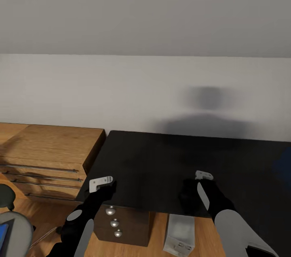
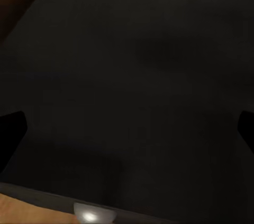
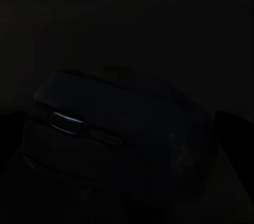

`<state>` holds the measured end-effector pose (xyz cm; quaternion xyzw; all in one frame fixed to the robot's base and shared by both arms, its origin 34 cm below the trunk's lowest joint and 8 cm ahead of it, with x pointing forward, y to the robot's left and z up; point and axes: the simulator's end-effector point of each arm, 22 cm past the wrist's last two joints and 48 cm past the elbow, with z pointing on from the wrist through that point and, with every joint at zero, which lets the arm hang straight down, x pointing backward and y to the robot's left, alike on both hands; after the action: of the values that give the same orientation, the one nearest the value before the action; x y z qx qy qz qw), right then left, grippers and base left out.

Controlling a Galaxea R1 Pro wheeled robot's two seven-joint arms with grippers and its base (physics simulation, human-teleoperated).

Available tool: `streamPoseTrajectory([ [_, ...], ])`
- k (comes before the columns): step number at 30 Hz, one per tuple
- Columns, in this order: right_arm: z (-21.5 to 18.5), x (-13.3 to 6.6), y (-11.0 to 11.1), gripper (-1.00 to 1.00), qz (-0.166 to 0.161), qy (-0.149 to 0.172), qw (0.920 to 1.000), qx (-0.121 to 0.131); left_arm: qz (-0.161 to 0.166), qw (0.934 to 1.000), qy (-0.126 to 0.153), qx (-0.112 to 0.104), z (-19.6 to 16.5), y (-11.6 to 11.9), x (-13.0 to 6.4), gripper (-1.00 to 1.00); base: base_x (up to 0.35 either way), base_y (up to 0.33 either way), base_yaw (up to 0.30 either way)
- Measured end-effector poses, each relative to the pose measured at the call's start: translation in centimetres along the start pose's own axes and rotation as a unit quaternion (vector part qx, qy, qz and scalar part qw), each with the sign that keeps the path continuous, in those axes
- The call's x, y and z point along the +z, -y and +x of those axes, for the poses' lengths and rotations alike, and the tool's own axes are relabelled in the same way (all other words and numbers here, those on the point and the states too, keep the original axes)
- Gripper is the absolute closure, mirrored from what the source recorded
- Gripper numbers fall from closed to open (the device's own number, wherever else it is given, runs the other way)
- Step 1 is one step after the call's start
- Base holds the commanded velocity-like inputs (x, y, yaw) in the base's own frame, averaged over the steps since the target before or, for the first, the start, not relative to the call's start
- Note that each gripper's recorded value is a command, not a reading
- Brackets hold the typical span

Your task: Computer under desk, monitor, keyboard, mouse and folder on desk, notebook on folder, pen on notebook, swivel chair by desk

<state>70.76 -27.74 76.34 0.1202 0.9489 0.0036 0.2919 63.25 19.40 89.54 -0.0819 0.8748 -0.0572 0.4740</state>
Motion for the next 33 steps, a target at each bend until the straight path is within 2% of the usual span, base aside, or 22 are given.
streamPoseTrajectory([
  [6,-0.11,-0.02,0.05,1.0,0.0,0.001,1.0,0.0,0.0,1.0,0.0,0.0,-0.01,-0.01,0.0,-1.0,0.0,0.119,0.001],
  [24,0.09,0.02,-0.13,1.0,-0.002,-0.001,1.0,0.002,-0.001,1.0,0.0,0.0,-0.01,-0.11,0.0,-1.0,0.0,0.296,0.0],
  [33,0.17,0.03,-0.25,1.0,-0.003,-0.002,1.0,0.002,-0.001,1.0,0.0,0.0,0.0,-0.13,0.01,-1.0,0.0,0.036,0.022],
])
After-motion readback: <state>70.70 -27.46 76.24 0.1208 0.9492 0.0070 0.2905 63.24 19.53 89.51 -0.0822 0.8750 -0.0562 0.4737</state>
